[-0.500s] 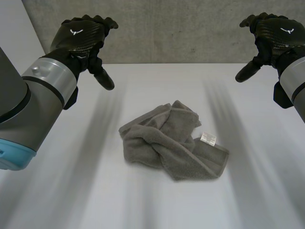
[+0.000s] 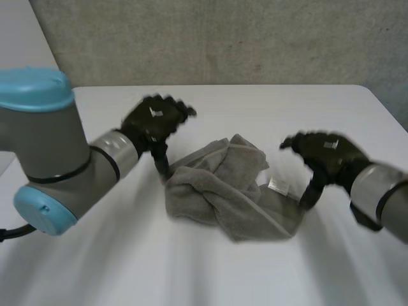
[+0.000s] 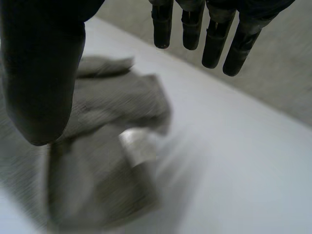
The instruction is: Fold the towel.
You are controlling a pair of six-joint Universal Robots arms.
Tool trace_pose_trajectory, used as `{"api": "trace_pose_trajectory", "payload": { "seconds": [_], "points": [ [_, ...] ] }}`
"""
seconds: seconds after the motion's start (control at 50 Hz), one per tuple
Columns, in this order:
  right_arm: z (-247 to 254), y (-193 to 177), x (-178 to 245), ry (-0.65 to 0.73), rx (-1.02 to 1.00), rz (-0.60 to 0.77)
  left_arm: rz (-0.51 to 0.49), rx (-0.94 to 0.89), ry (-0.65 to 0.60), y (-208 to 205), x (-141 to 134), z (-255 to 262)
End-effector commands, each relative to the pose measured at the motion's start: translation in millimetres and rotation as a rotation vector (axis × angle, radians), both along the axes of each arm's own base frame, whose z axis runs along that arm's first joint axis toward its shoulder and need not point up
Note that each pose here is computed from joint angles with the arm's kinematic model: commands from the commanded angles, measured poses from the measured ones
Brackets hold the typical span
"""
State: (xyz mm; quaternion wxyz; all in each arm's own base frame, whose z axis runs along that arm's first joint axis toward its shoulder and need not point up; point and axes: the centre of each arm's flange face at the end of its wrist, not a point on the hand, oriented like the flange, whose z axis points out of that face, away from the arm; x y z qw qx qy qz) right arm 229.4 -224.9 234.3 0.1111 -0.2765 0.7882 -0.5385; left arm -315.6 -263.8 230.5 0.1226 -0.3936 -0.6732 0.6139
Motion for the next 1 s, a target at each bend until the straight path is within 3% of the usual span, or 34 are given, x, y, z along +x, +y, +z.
{"api": "trace_pose_trajectory", "payload": {
  "seconds": [0.02, 0.2, 0.38, 0.44, 0.48, 0.54, 0.58, 0.6, 0.64, 0.66, 0.7, 0.74, 0.82, 0.92, 1.0],
  "points": [
    [-45, 17, -1, -0.068, 0.108, -0.013, -0.091, 0.094, -0.200, 6, 1, -52],
    [-105, 11, 7, -0.067, 0.284, -0.039, -0.109, 0.168, -0.242, 11, 1, -75],
    [-101, -7, 16, -0.105, 0.217, -0.035, -0.131, 0.169, -0.232, 11, -7, -79],
    [-73, -29, 23, -0.159, 0.106, -0.034, -0.118, 0.083, -0.185, -3, -13, -55],
    [-14, -48, 31, -0.234, -0.095, 0.001, -0.060, -0.045, -0.089, -27, -17, -12],
    [19, -57, 36, -0.269, -0.218, 0.016, -0.006, -0.126, -0.008, -41, -19, 17],
    [78, -77, 42, -0.354, -0.481, 0.039, 0.163, -0.299, 0.194, -72, -9, 78],
    [79, -77, 42, -0.355, -0.482, 0.039, 0.164, -0.300, 0.195, -73, -9, 78],
    [132, -83, 43, -0.444, -0.774, 0.054, 0.323, -0.466, 0.401, -93, 13, 131],
    [132, -83, 43, -0.445, -0.776, 0.054, 0.324, -0.466, 0.402, -93, 13, 132],
    [172, -74, 45, -0.480, -1.070, 0.087, 0.357, -0.535, 0.477, -94, 20, 151],
    [179, -71, 44, -0.456, -1.167, 0.077, 0.355, -0.632, 0.559, -90, 24, 173],
    [171, -70, 47, -0.359, -1.173, 0.083, 0.350, -0.630, 0.557, -86, 24, 162],
    [112, -55, 72, -0.206, -0.867, 0.226, 0.342, -0.509, 0.469, -72, 25, 118],
    [82, -50, 79, -0.141, -0.754, 0.271, 0.301, -0.357, 0.342, -49, 27, 62]
  ]
}}
